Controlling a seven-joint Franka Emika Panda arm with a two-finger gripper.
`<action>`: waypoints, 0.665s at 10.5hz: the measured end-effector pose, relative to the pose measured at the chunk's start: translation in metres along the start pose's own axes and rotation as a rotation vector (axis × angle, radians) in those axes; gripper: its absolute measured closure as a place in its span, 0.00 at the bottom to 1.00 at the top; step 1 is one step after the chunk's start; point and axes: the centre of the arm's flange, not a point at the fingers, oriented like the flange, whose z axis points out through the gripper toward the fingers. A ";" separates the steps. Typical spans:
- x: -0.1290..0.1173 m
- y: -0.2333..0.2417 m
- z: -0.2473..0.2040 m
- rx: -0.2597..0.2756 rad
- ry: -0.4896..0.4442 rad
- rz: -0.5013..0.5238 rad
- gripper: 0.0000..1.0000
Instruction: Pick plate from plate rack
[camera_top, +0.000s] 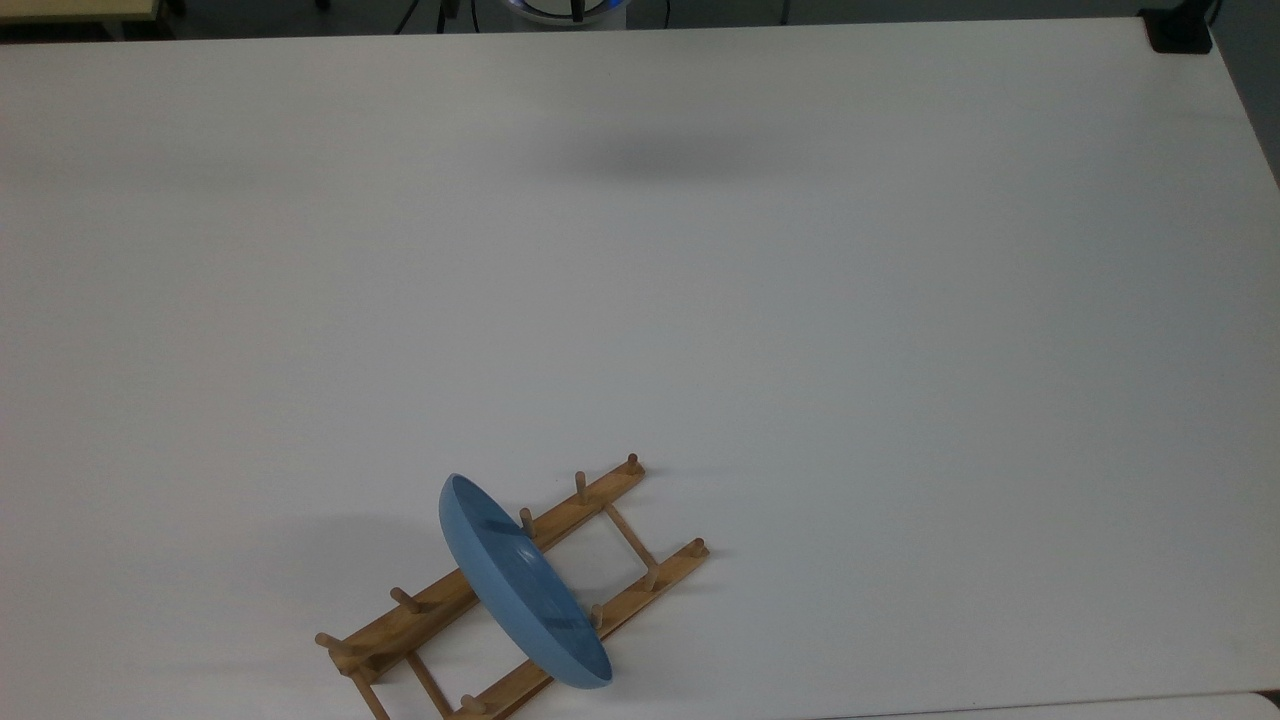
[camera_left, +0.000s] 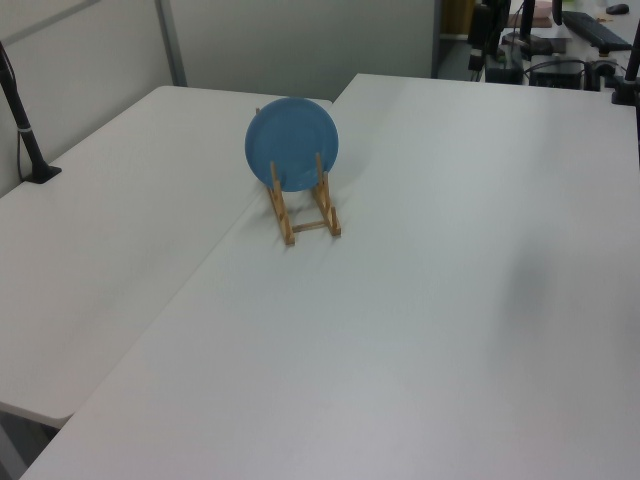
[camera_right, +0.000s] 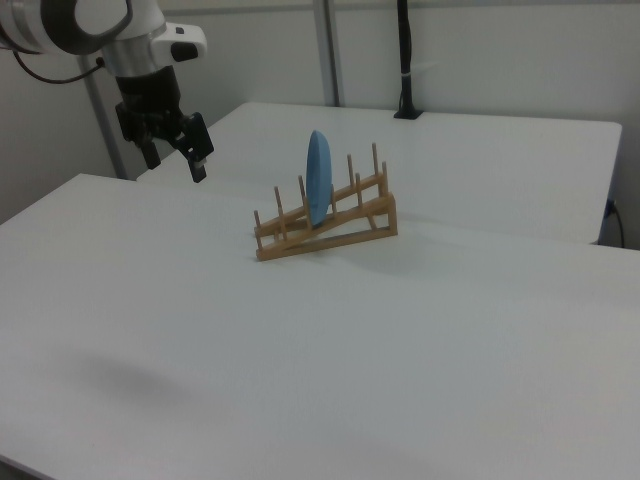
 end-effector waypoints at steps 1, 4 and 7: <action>0.000 0.000 0.001 0.000 -0.002 0.000 0.00; 0.001 -0.005 0.004 0.000 -0.008 -0.010 0.00; 0.001 -0.006 0.006 0.000 -0.012 -0.011 0.00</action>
